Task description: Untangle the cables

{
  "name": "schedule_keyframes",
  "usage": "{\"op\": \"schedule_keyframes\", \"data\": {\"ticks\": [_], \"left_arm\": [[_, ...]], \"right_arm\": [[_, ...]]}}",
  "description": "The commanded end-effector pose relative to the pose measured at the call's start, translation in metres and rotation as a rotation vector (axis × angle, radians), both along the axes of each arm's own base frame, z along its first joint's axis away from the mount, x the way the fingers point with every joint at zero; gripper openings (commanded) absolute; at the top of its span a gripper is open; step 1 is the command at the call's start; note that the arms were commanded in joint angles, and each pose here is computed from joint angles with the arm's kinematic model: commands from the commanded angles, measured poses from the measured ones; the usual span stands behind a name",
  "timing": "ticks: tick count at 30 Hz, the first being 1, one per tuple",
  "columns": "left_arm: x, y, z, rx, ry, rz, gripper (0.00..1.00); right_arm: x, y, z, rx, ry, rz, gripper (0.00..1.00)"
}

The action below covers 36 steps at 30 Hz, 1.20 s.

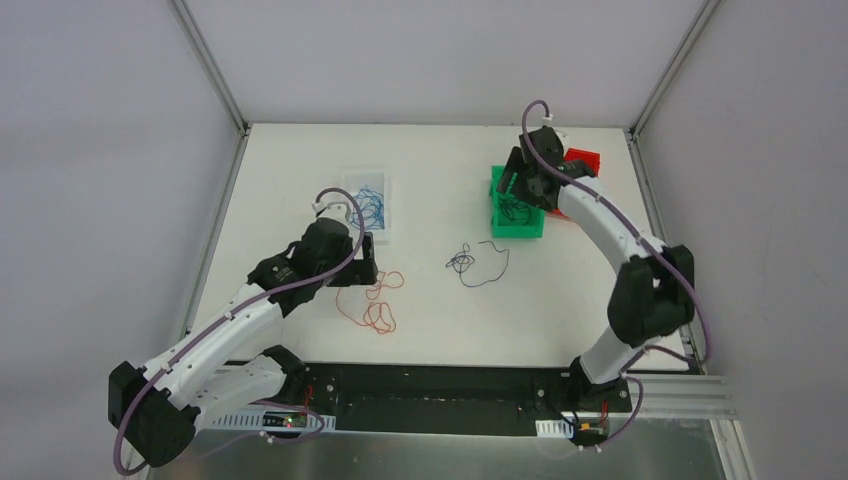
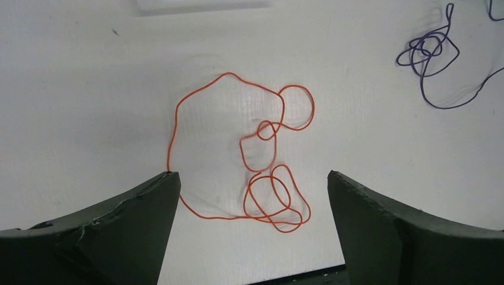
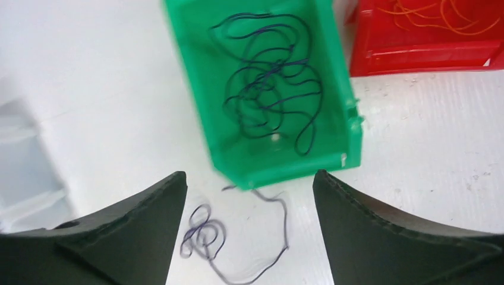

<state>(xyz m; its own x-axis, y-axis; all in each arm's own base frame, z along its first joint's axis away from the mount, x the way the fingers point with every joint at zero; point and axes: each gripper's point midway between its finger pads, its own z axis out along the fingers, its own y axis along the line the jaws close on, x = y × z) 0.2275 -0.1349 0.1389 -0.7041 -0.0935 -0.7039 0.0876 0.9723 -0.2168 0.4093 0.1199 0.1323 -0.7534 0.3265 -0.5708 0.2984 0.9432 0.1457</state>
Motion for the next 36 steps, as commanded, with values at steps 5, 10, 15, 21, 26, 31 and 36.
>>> {"op": "schedule_keyframes", "data": {"ticks": [5,10,15,21,26,31,36], "left_arm": [[-0.027,-0.015,-0.034,0.021,0.298,-0.044,0.99],[-0.035,-0.02,-0.054,-0.008,0.419,0.038,0.99],[-0.04,-0.006,-0.065,0.034,0.417,0.077,0.99],[-0.048,0.003,-0.071,0.133,0.429,0.104,0.99],[-0.058,0.008,-0.086,0.139,0.486,0.17,0.99],[-0.058,-0.002,-0.101,0.09,0.492,0.148,0.99],[-0.052,-0.018,-0.106,0.058,0.509,0.106,0.99]], "right_arm": [[-0.055,0.06,0.051,0.146,-0.311,0.177,0.86],[-0.085,0.068,0.039,0.169,-0.351,0.236,0.87],[-0.099,0.064,0.024,0.197,-0.389,0.23,0.87],[-0.104,0.064,0.016,0.242,-0.46,0.214,0.86],[-0.109,0.065,0.014,0.288,-0.492,0.208,0.86],[-0.113,0.06,0.02,0.295,-0.517,0.199,0.87],[-0.115,0.06,0.021,0.298,-0.52,0.206,0.87]]}}
